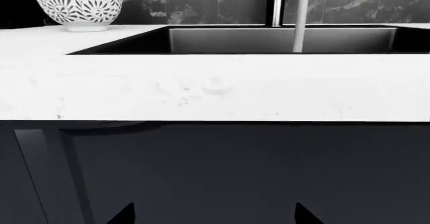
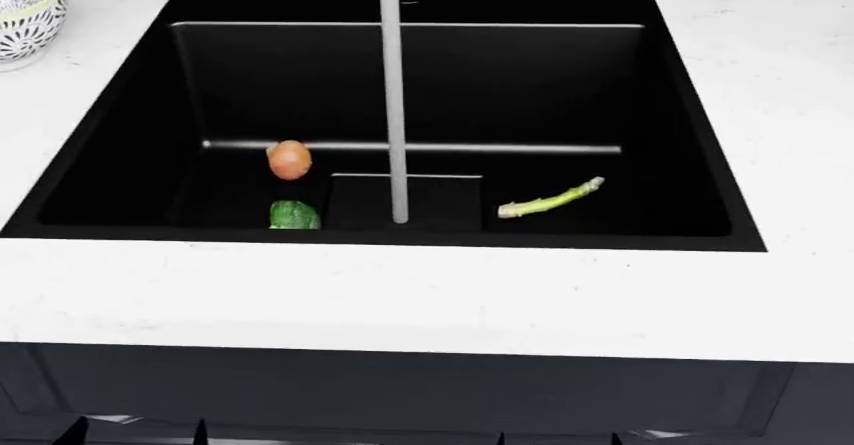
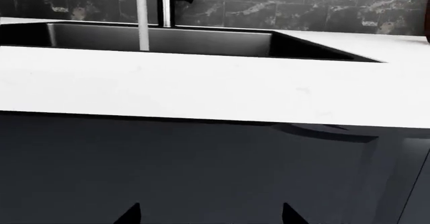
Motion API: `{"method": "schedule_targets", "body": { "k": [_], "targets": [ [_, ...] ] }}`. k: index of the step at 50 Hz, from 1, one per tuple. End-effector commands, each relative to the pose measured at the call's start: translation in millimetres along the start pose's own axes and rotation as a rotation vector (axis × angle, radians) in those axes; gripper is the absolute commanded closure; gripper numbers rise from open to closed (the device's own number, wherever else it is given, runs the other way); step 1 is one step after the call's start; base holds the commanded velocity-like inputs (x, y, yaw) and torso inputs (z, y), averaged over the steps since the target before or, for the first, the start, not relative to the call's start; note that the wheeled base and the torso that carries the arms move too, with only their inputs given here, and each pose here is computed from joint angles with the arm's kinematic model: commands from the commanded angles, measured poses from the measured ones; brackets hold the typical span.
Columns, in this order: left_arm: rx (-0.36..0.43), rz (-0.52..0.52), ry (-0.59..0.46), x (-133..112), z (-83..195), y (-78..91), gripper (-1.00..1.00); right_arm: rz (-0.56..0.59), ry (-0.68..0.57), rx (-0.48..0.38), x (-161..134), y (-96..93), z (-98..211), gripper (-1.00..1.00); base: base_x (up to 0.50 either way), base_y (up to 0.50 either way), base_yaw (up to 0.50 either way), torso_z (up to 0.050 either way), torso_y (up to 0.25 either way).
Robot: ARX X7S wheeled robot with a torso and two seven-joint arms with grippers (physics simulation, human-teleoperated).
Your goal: Pick the broccolis and asparaguss from the sink and place them in one bowl. Place the onion in the other bowl. Then turn off the sink faucet.
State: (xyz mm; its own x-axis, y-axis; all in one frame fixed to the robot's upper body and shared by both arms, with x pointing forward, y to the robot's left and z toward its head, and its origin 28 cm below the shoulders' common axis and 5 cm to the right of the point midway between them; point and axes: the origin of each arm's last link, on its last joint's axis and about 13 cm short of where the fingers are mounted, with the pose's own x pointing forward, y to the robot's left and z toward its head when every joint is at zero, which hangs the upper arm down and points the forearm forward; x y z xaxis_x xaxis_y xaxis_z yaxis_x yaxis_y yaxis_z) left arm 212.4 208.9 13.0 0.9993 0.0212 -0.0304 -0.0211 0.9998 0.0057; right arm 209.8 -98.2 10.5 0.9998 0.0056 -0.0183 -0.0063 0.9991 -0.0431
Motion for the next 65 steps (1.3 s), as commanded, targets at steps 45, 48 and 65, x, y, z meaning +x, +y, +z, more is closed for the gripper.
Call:
{"method": "schedule_targets", "body": {
  "k": [45, 48, 65],
  "targets": [
    [-0.017, 0.018, -0.029, 0.6, 3.9, -0.7, -1.0, -0.01, 0.016, -0.008, 0.3, -0.8, -0.5, -1.0, 0.0, 0.0, 0.0, 0.045, 0.0],
    [0.006, 0.023, -0.013, 1.2, 2.6, -0.3, -1.0, -0.013, 0.015, -0.001, -1.1, -1.0, -1.1, -1.0, 0.0, 0.0, 0.0, 0.0, 0.0],
    [-0.003, 0.007, -0.018, -4.4, 12.9, -4.4, -1.0, -0.04, -0.005, 0.0, 2.7, 3.4, 17.4, -1.0, 0.0, 0.0, 0.0, 0.0, 0.0]
  ]
}}
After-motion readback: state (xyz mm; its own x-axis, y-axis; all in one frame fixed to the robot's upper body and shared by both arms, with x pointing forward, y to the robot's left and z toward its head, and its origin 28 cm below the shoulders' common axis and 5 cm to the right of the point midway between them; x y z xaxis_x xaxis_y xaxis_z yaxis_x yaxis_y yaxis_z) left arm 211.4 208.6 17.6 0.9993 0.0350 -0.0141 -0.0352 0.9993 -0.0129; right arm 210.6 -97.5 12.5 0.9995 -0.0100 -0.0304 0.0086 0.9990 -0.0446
